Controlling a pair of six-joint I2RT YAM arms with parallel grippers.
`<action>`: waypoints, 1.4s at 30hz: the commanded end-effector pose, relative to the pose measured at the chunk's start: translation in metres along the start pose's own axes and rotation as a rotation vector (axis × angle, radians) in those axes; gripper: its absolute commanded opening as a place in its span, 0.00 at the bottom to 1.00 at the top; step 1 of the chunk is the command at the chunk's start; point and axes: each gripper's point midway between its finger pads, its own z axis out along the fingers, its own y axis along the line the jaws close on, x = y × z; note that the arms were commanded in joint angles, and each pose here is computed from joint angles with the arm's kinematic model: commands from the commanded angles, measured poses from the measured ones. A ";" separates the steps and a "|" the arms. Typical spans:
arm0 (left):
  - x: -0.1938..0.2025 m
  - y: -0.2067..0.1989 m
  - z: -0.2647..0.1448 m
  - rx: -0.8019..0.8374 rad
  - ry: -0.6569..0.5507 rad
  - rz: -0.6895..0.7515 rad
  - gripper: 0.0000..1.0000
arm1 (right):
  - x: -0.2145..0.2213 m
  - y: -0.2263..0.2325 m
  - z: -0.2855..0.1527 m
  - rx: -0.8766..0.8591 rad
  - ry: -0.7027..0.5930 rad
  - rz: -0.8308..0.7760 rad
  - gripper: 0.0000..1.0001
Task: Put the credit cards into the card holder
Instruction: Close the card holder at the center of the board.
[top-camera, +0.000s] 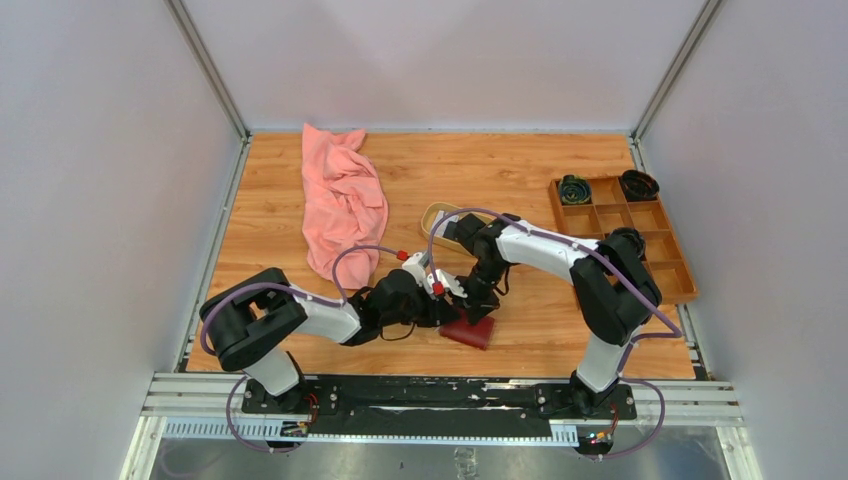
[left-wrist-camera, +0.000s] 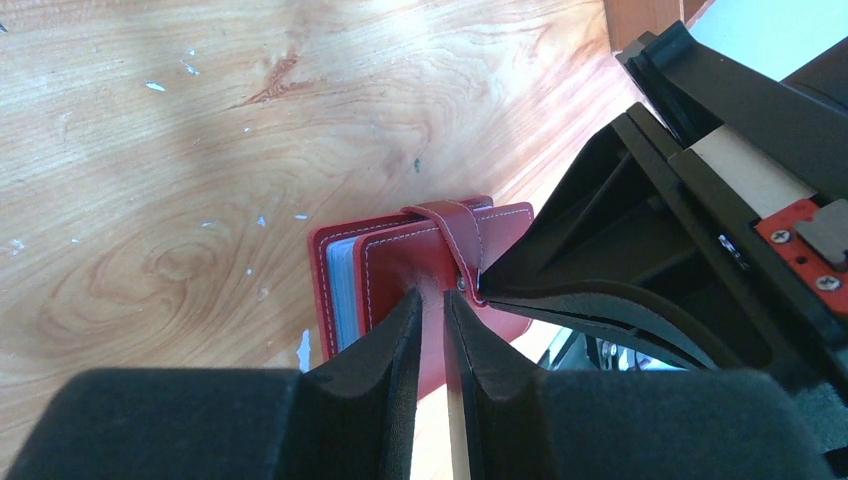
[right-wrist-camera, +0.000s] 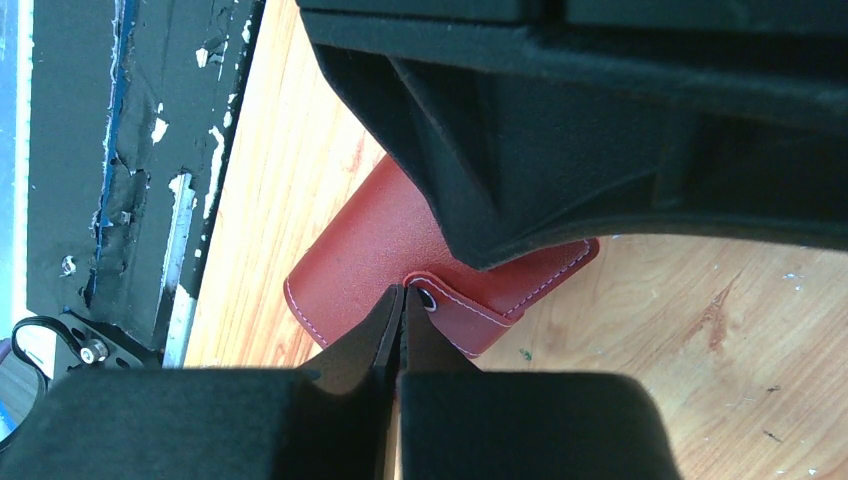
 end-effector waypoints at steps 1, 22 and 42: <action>-0.005 -0.005 -0.001 0.009 -0.019 0.027 0.20 | 0.014 0.000 0.013 -0.027 0.050 0.013 0.00; -0.003 -0.005 -0.002 0.031 -0.038 0.023 0.18 | 0.014 -0.011 0.014 -0.099 0.015 0.150 0.00; -0.001 -0.001 -0.003 0.030 -0.042 0.024 0.17 | 0.037 -0.018 0.027 -0.178 0.085 0.341 0.00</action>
